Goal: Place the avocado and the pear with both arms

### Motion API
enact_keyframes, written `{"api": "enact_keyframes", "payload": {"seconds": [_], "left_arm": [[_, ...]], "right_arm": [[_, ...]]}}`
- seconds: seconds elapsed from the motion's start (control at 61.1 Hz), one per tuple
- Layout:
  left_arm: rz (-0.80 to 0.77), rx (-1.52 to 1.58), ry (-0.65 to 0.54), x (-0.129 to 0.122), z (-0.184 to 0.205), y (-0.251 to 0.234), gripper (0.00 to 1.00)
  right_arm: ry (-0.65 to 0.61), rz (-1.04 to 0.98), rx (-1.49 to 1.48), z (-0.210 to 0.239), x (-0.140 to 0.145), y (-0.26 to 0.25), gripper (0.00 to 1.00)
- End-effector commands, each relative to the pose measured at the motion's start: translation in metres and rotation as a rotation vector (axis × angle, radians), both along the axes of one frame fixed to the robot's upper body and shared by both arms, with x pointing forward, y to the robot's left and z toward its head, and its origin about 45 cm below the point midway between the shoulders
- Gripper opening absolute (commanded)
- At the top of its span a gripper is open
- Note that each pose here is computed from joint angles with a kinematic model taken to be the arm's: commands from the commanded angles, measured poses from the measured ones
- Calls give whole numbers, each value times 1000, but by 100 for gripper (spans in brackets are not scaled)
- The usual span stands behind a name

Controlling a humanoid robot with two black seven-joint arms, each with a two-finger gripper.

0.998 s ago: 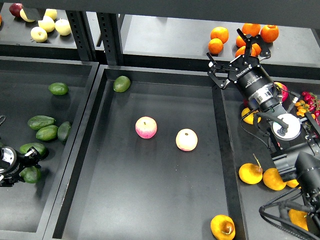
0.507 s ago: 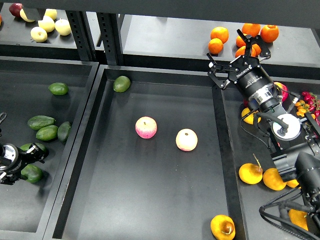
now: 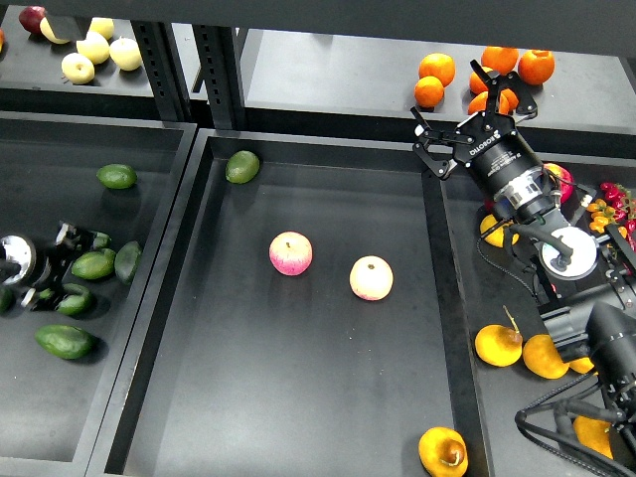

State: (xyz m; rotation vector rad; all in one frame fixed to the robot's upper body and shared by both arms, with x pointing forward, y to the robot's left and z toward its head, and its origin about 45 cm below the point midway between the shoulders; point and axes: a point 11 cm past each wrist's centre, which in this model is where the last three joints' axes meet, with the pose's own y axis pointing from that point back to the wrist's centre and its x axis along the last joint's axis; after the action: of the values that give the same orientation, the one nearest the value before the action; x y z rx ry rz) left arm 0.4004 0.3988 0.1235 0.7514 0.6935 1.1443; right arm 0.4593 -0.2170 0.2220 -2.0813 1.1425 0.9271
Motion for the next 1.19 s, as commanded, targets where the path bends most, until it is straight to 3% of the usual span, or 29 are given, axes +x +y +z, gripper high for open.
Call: {"api": "enact_keyframes", "payload": {"seconds": [0.0, 0.491, 0.818, 1.178], "left_arm": [[28, -228, -112, 21, 23, -41, 85], [125, -603, -362, 57, 94, -73, 85], [52, -888, -489, 39, 123, -136, 88], [199, -1201, -538, 37, 122, -168, 92]], "right_arm": [[0, 0, -1, 0, 0, 0, 100], [-18, 4, -1, 2, -1, 4, 100], [-33, -2, 7, 6, 0, 4, 100], [-41, -3, 12, 9, 0, 4, 100]]}}
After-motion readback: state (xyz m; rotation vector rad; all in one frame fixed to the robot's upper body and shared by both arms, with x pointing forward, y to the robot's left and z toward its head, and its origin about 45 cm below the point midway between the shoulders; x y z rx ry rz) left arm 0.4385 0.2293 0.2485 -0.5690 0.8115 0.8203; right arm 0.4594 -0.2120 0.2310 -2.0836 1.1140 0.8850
